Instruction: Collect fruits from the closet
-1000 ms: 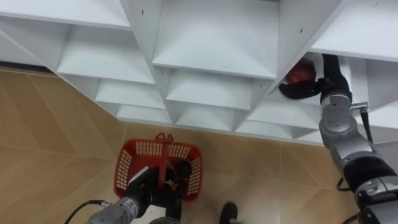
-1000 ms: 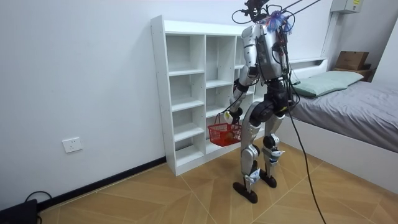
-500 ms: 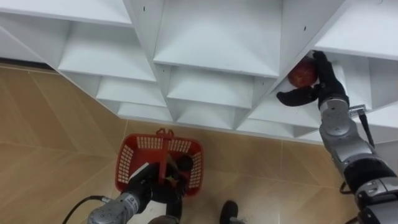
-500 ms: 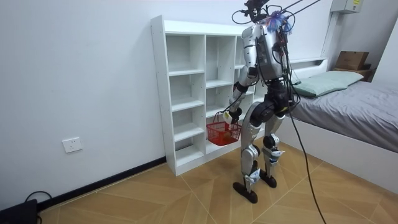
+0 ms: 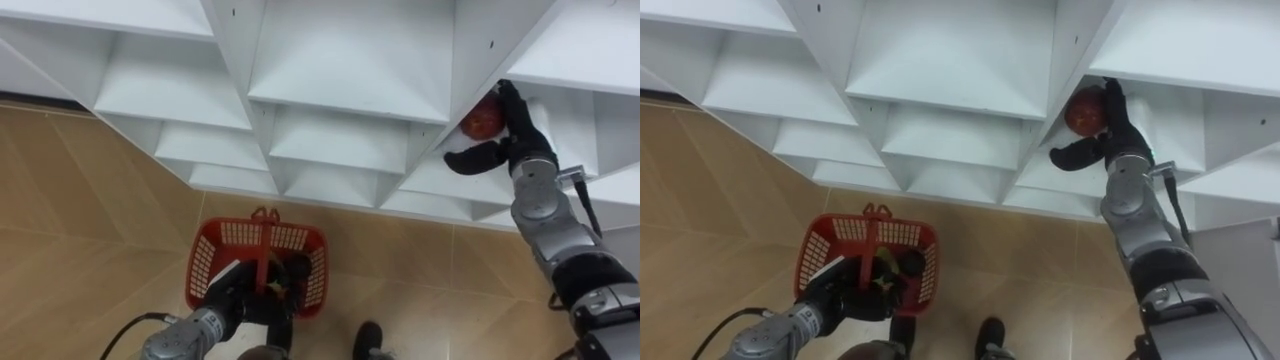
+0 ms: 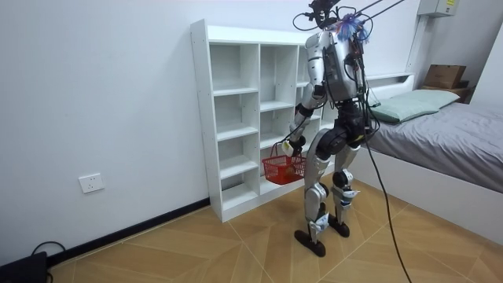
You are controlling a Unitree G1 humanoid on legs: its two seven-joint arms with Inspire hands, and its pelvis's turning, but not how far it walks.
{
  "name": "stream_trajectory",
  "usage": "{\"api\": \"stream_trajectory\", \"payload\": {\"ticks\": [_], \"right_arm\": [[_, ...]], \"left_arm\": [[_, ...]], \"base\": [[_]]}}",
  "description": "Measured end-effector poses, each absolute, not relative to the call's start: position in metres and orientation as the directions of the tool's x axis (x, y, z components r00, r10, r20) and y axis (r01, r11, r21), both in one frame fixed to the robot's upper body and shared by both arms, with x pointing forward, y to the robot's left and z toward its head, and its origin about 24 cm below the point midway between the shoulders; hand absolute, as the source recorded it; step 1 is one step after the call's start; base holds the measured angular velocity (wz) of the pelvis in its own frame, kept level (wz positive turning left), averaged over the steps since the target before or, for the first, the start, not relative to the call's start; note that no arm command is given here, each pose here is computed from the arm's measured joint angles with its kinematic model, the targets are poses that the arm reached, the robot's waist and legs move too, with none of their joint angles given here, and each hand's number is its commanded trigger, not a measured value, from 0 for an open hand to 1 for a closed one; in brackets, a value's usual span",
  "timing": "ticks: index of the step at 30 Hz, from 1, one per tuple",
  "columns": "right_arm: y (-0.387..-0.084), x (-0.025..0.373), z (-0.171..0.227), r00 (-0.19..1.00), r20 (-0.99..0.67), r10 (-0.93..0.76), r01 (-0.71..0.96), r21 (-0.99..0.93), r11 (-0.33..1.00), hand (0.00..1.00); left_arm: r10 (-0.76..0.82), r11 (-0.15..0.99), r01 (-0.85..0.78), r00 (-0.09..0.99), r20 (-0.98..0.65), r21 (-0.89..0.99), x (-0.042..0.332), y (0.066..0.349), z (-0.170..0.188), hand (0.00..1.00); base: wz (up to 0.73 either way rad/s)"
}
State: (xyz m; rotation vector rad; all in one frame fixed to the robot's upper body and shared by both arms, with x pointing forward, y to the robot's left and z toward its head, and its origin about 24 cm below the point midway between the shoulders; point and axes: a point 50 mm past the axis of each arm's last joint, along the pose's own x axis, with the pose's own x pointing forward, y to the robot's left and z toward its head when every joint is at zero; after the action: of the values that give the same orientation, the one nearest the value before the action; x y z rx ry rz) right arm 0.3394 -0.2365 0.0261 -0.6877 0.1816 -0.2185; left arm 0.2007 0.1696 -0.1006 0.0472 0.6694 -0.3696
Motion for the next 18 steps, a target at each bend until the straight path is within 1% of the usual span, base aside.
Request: {"api": "stream_trajectory", "payload": {"ticks": [6,18], "right_arm": [[-0.2379,0.3410,0.0328,0.968,-0.050,-0.248,0.141,-0.704,0.696,1.00],[-0.2348,0.3408,0.0314,0.971,-0.054,-0.233,0.126,-0.713,0.690,1.00]], "left_arm": [[-0.335,0.925,0.373,0.715,-0.613,-0.071,0.2029,0.1655,-0.0998,1.00],[-0.345,0.919,0.387,0.707,-0.617,-0.070,0.2018,0.1633,-0.1005,1.00]], "base": [[0.00],[0.00]]}}
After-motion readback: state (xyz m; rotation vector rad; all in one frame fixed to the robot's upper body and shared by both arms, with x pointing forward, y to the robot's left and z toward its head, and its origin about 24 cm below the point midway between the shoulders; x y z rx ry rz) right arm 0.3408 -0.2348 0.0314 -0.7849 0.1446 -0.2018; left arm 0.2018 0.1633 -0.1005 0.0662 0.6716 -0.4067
